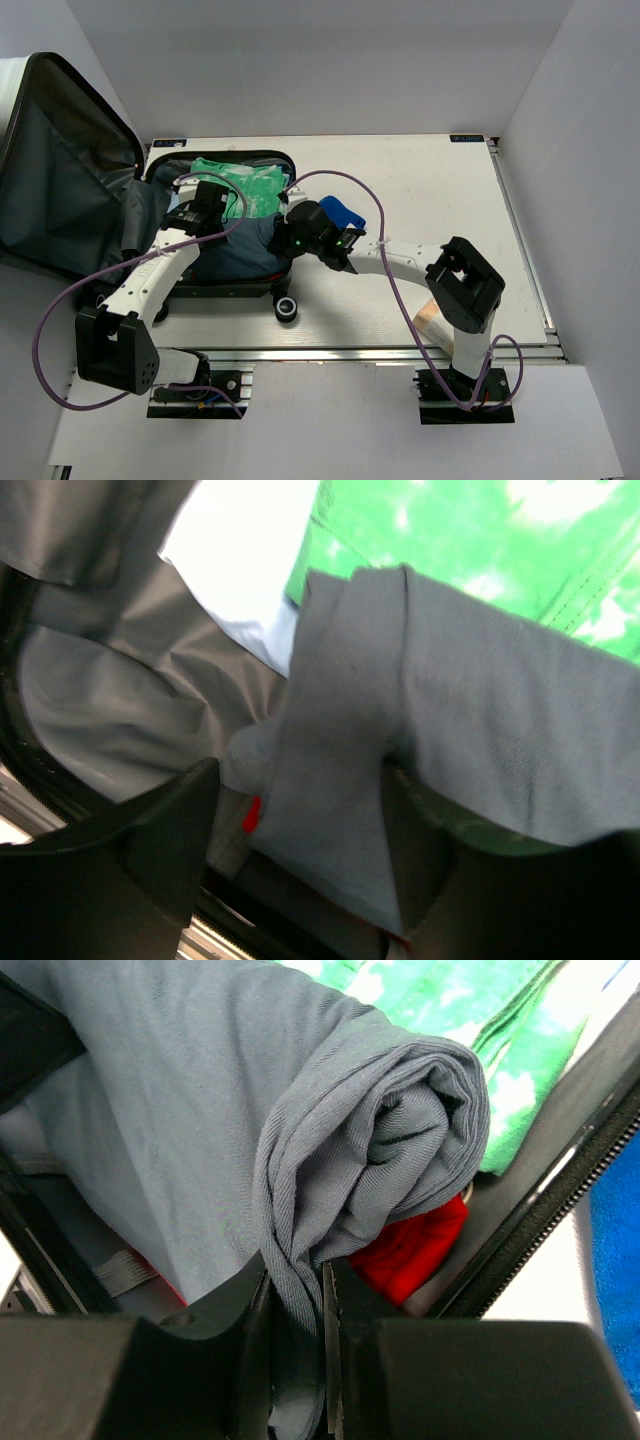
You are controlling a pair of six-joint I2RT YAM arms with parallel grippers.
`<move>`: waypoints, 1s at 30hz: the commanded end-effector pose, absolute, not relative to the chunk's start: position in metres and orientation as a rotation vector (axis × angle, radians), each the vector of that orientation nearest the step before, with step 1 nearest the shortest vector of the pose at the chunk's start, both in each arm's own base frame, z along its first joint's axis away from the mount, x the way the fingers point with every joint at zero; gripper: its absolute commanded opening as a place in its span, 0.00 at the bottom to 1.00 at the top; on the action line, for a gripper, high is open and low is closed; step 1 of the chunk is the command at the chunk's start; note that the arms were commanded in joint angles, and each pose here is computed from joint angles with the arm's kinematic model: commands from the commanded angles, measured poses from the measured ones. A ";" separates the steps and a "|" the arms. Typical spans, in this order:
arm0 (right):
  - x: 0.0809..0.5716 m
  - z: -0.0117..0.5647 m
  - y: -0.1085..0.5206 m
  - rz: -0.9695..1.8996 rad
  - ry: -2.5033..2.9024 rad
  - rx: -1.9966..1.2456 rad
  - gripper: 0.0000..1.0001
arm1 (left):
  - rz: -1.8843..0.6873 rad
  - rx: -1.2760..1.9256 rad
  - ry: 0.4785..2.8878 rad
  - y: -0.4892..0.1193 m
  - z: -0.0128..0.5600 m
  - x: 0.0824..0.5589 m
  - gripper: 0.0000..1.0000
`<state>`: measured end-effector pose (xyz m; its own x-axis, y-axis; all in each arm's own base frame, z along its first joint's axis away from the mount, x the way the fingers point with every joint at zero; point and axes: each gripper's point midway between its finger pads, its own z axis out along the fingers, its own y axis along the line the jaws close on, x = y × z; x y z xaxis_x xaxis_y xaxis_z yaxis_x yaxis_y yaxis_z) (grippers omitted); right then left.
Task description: Pack the luggage
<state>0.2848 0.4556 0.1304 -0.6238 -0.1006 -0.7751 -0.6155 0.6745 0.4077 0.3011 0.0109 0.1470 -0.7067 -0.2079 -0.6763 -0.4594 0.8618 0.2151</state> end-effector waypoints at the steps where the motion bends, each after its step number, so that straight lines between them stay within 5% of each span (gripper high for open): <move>1: 0.284 0.137 0.443 0.816 2.139 -0.535 0.21 | 0.479 -0.561 2.260 0.018 0.182 0.304 0.77; 5: 0.293 0.162 0.437 0.734 2.111 -0.574 0.57 | 0.445 -0.574 2.222 0.017 0.206 0.303 0.82; 10: 0.304 0.201 0.423 0.651 2.058 -0.540 0.73 | 0.337 -0.560 2.188 0.008 0.226 0.307 0.98; 15: 0.303 0.223 0.423 0.657 2.024 -0.554 0.74 | 0.261 -0.531 2.219 -0.006 0.212 0.316 0.98; 20: 0.287 0.216 0.456 0.779 2.030 -0.701 0.62 | 0.215 -0.520 2.261 -0.018 0.190 0.330 0.89; 25: 0.292 0.183 0.483 0.802 2.099 -0.765 0.47 | 0.200 -0.513 2.274 -0.025 0.172 0.344 0.89; 30: 0.304 0.121 0.471 0.683 2.279 -0.622 0.44 | 0.207 -0.514 2.384 -0.030 0.129 0.356 0.88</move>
<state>0.2999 0.4841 0.1457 -0.5909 -0.2524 -0.7663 -0.6725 0.6788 0.2950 0.3472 -0.0240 0.1444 -0.6773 -0.2877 -0.6771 -0.4226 0.9055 0.0381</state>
